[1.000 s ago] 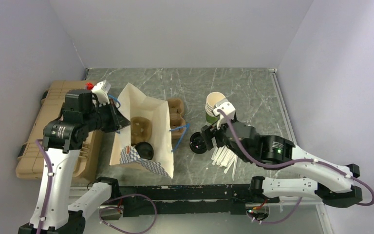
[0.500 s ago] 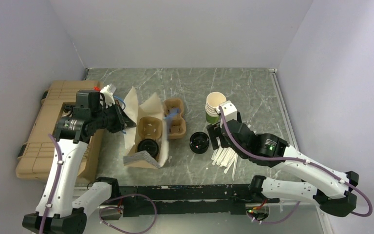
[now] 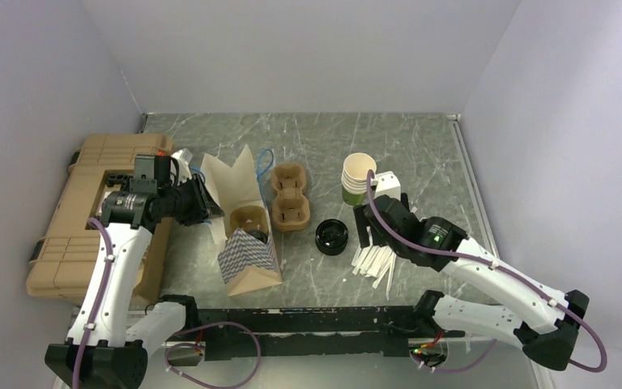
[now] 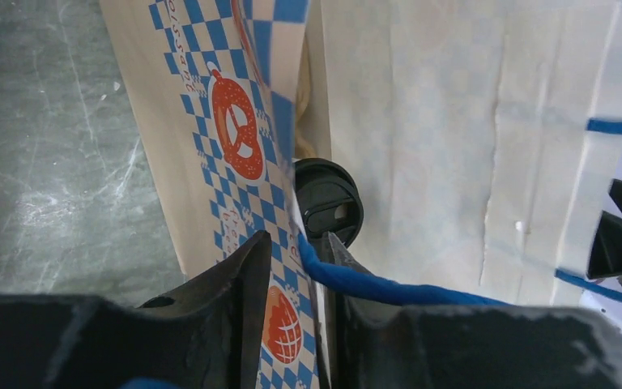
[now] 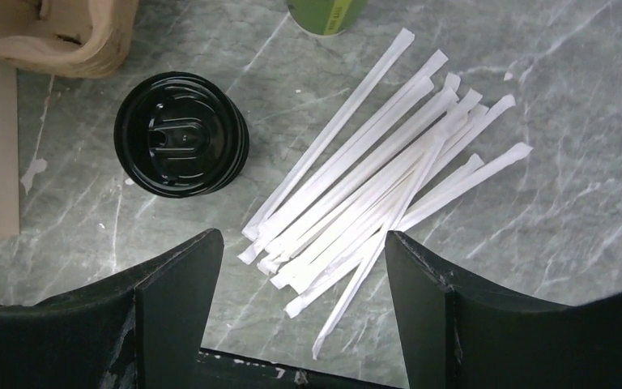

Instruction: Pack the takeout coffee

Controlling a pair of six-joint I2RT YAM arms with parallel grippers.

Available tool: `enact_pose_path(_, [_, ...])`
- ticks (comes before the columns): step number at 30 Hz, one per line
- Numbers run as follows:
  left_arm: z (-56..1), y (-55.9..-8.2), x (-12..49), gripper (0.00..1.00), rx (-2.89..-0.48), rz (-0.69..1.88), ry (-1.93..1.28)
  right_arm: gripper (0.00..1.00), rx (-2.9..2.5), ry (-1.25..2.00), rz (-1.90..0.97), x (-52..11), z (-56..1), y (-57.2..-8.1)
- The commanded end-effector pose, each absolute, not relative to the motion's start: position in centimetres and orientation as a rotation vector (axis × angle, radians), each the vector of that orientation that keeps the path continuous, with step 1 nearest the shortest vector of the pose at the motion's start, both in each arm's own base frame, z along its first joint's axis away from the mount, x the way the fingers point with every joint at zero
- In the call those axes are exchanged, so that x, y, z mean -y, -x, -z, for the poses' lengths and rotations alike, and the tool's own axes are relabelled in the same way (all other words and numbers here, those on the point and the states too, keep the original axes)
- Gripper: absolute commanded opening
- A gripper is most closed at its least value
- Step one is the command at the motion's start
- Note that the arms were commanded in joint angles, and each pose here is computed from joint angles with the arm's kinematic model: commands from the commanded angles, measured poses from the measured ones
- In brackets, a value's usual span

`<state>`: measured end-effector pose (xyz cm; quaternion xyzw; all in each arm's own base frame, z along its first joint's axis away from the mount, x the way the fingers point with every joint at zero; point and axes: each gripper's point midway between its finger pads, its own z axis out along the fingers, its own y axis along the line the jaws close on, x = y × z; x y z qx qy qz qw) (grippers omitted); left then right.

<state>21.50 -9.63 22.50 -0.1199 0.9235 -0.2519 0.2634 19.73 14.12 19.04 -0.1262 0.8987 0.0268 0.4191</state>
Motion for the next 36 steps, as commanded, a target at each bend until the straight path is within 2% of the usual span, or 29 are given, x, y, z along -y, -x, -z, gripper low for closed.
enact_pose_path(1, [-23.3,-21.7,8.5,0.40,-2.460,0.597,0.292,0.77,-2.308,0.197,-0.081,-13.7,-18.2,-19.7])
enact_pose_path(2, [-23.6,-21.7,8.4,0.45,-2.451,0.589,0.286,0.77,-2.319,0.176,-0.075,-13.6,-18.0,-19.7])
enact_pose_path(4, [-24.2,-21.7,8.4,0.49,-2.437,0.587,0.272,0.77,-2.340,0.139,-0.069,-13.4,-17.4,-19.7])
enact_pose_path(12, [-26.6,-21.5,8.5,0.57,-2.377,0.595,0.216,0.78,-2.354,-0.032,-0.049,-11.9,-16.4,-19.8])
enact_pose_path(20, [-30.7,-21.2,8.8,0.62,-2.271,0.617,0.142,0.74,-2.380,-0.160,0.024,-10.2,-14.8,-20.0])
enact_pose_path(30, [-34.9,-19.7,9.3,0.69,-2.123,0.650,0.054,0.57,-2.400,-0.373,0.058,-7.9,-12.2,-20.3])
enact_pose_path(36, [-34.4,-18.7,10.6,0.69,-2.109,0.750,0.017,0.47,-2.372,-0.506,0.043,-6.8,-10.8,-20.9])
